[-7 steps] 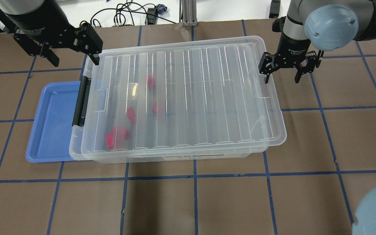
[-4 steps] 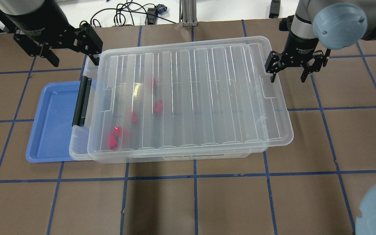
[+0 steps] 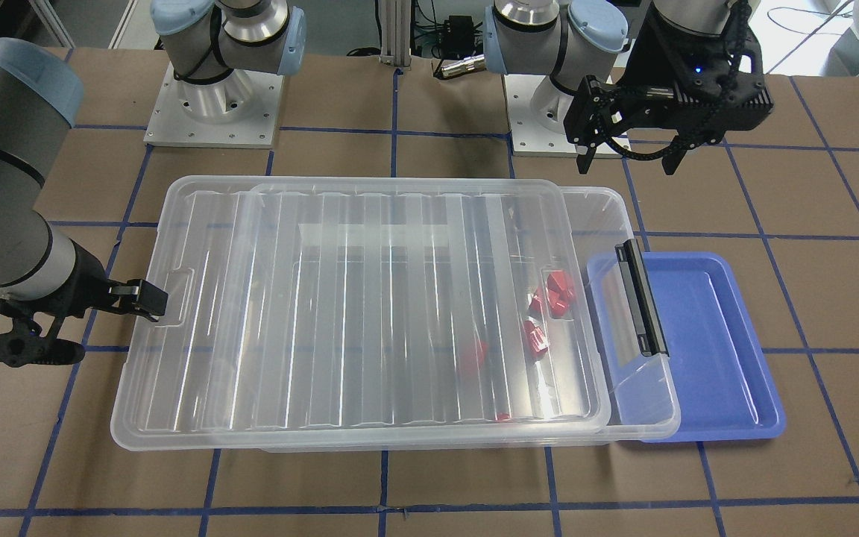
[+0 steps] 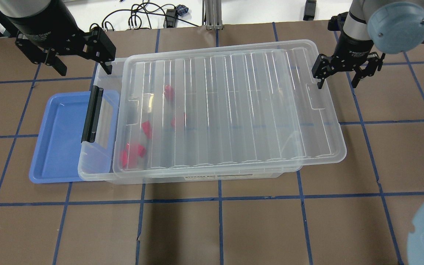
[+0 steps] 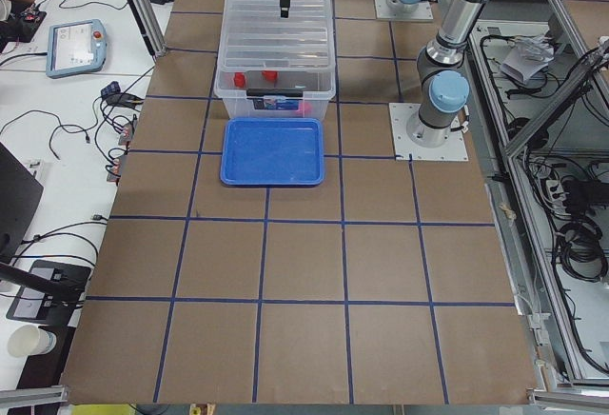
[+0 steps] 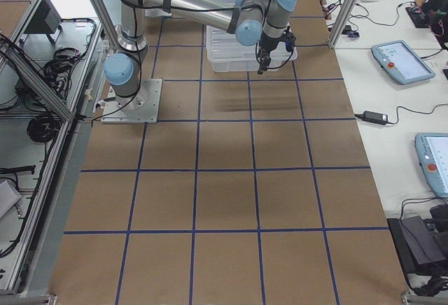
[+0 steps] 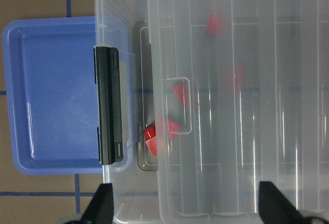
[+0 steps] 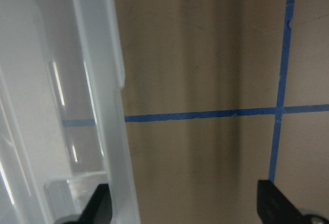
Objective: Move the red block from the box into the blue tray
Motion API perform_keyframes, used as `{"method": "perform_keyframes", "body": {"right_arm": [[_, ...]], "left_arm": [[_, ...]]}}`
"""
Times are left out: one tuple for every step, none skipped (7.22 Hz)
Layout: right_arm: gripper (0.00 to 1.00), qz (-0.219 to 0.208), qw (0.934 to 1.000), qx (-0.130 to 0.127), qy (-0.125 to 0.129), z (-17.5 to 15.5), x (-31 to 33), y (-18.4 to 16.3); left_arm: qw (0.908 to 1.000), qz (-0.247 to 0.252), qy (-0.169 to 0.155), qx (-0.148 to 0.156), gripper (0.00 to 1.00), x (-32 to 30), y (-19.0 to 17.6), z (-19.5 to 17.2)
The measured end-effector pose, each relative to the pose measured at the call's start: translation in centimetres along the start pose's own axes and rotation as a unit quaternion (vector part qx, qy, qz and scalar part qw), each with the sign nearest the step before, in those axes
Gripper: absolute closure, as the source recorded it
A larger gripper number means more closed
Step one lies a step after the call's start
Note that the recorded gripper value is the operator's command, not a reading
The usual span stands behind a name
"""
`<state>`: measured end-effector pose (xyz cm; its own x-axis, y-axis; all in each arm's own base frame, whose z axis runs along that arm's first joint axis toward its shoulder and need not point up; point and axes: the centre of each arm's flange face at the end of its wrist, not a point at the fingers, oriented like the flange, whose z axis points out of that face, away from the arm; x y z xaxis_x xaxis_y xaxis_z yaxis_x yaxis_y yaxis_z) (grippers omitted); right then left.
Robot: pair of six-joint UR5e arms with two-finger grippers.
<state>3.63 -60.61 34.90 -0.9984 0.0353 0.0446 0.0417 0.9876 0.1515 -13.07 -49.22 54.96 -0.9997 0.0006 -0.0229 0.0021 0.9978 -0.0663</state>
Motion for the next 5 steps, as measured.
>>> {"method": "perform_keyframes", "body": {"right_arm": [[0.00, 0.000, 1.0000, 0.000, 0.005, 0.0, 1.0, -0.1], [0.00, 0.002, 1.0000, 0.001, 0.006, -0.1, 2.0, -0.2], [0.00, 0.002, 1.0000, 0.002, 0.007, -0.2, 2.9, -0.2], [0.00, 0.000, 1.0000, 0.003, 0.007, -0.2, 3.7, -0.3], [0.00, -0.007, 0.9999, 0.007, 0.011, -0.2, 4.8, -0.4]], "left_arm": [[1.0000, 0.000, 0.000, 0.000, 0.00, 0.0, 0.0, 0.0], [1.0000, -0.001, 0.000, 0.000, 0.00, 0.0, 0.0, 0.0], [1.0000, -0.003, 0.000, -0.001, 0.00, 0.0, 0.0, 0.1], [1.0000, -0.005, 0.000, -0.004, 0.00, 0.1, -0.2, 0.5], [0.9999, -0.006, -0.001, -0.011, 0.00, 0.3, -0.7, 1.2]]}}
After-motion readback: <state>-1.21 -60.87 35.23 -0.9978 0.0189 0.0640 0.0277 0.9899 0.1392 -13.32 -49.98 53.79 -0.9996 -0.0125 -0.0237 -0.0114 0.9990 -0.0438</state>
